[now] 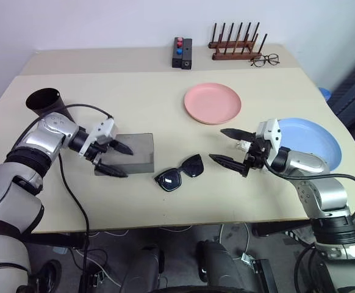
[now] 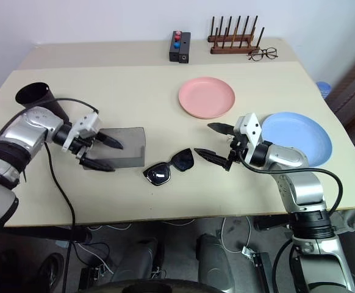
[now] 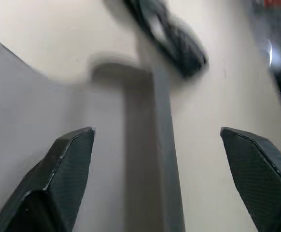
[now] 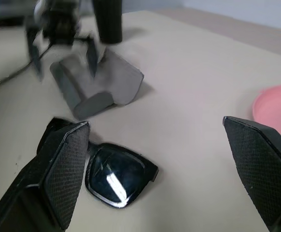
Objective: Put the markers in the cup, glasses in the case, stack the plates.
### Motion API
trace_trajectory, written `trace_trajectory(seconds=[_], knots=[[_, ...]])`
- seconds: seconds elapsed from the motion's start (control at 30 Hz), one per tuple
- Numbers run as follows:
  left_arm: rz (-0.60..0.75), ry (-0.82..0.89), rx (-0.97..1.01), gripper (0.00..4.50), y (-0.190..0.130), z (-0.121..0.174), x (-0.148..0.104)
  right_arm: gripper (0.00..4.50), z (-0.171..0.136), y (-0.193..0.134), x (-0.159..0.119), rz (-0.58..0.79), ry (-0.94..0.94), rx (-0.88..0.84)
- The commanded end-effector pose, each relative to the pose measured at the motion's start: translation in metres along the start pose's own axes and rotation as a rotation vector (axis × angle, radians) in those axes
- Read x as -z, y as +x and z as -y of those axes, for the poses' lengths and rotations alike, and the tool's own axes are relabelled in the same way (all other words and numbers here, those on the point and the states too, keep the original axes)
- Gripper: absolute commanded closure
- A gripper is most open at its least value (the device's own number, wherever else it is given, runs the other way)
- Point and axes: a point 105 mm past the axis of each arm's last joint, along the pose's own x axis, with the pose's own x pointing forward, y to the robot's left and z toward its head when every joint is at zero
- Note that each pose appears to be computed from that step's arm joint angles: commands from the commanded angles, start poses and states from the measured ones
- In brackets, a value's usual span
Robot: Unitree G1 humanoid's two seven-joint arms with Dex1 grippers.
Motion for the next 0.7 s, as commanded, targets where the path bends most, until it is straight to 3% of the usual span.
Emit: trace_trajectory(seconds=[0.03,0.17,0.27,0.4,0.7], knots=[[0.176,0.024,-0.033,0.08,-0.016,-0.002,-0.041,0.0,-0.015,0.014,-0.022,-0.032,-0.142,-0.097],[0.32,0.05,-0.057,0.08,-0.031,0.007,-0.056,0.0,-0.03,0.038,-0.034,-0.074,-0.327,-0.174],[0.354,0.043,-0.113,0.08,-0.042,0.022,-0.043,0.0,-0.043,0.058,-0.023,-0.17,-0.487,-0.285],[0.387,0.002,-0.195,0.08,-0.053,0.043,-0.029,0.0,-0.032,0.078,0.004,-0.33,-0.687,-0.343],[0.401,0.049,-0.4,0.08,-0.068,0.076,-0.008,0.0,-0.029,0.092,0.02,-0.386,-0.767,-0.435]])
